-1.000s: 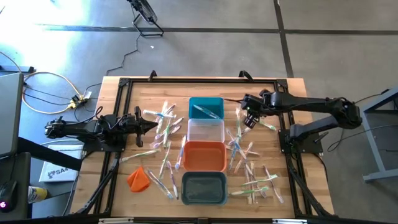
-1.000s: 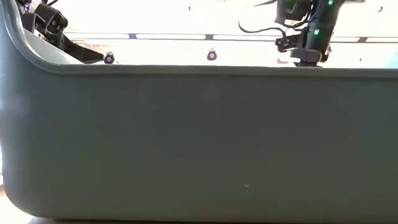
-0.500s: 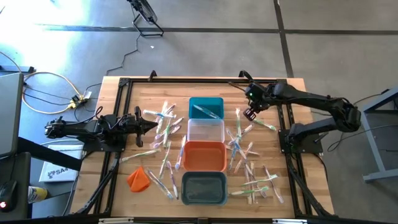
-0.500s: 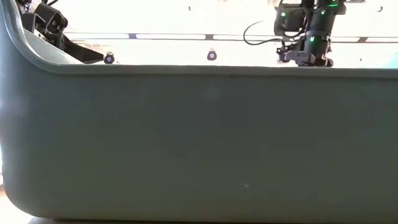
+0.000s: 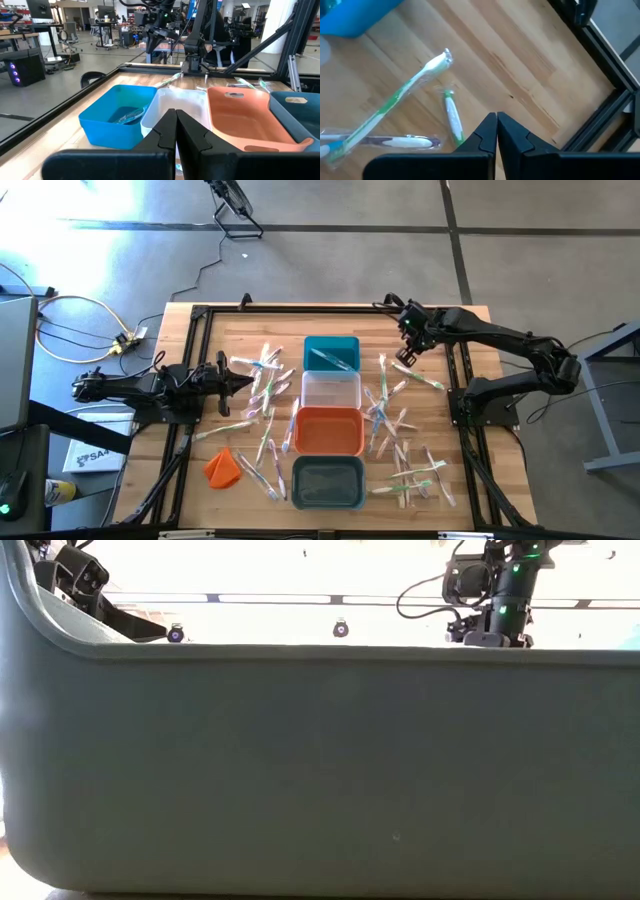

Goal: Pick & Place Toothbrushes
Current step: Put the green toothbrush into the transparent bin

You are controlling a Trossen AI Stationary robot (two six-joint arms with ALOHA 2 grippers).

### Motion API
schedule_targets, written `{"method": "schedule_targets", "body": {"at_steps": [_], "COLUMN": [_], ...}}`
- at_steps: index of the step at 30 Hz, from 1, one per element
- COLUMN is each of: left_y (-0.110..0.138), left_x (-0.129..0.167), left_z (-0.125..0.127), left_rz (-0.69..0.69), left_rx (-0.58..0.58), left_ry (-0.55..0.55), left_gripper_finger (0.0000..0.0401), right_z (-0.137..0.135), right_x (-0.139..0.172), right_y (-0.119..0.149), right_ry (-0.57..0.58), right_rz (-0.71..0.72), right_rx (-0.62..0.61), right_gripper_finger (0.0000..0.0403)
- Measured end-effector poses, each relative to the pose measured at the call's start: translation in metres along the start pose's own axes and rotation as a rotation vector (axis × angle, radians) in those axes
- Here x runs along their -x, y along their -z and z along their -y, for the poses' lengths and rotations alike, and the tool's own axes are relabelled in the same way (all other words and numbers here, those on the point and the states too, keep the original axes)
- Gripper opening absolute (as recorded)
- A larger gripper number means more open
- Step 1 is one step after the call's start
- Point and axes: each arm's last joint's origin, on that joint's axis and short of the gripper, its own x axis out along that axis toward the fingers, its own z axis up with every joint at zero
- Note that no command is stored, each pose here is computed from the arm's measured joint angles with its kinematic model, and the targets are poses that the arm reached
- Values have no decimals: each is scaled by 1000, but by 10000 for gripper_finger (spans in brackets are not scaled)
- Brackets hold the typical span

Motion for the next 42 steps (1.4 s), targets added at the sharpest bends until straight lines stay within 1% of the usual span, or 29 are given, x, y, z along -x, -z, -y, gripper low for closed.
{"method": "schedule_targets", "body": {"at_steps": [2,8,11,13,18,22,31,42], "left_y": [0,0,0,0,0,0,0,-1], "left_x": [0,0,0,0,0,0,0,0], "left_z": [0,0,0,0,0,0,0,0], "left_rz": [0,0,0,0,1,2,4,9], "left_rx": [0,0,0,0,0,1,1,2], "left_ry": [0,0,0,0,0,0,0,0], "left_gripper_finger": [1,1,1,1,1,1,1,1], "right_z": [0,0,-1,-1,-3,-3,-3,-3], "right_x": [0,0,0,0,0,0,0,0], "right_y": [0,-2,-1,-2,-3,-3,-3,-5], "right_ry": [-1,-9,-30,-43,-81,-83,-86,-88], "right_rz": [0,15,12,14,22,27,24,44], "right_rx": [10,17,16,17,17,16,-52,-58], "right_gripper_finger": [25,95,116,124,123,116,111,111]}}
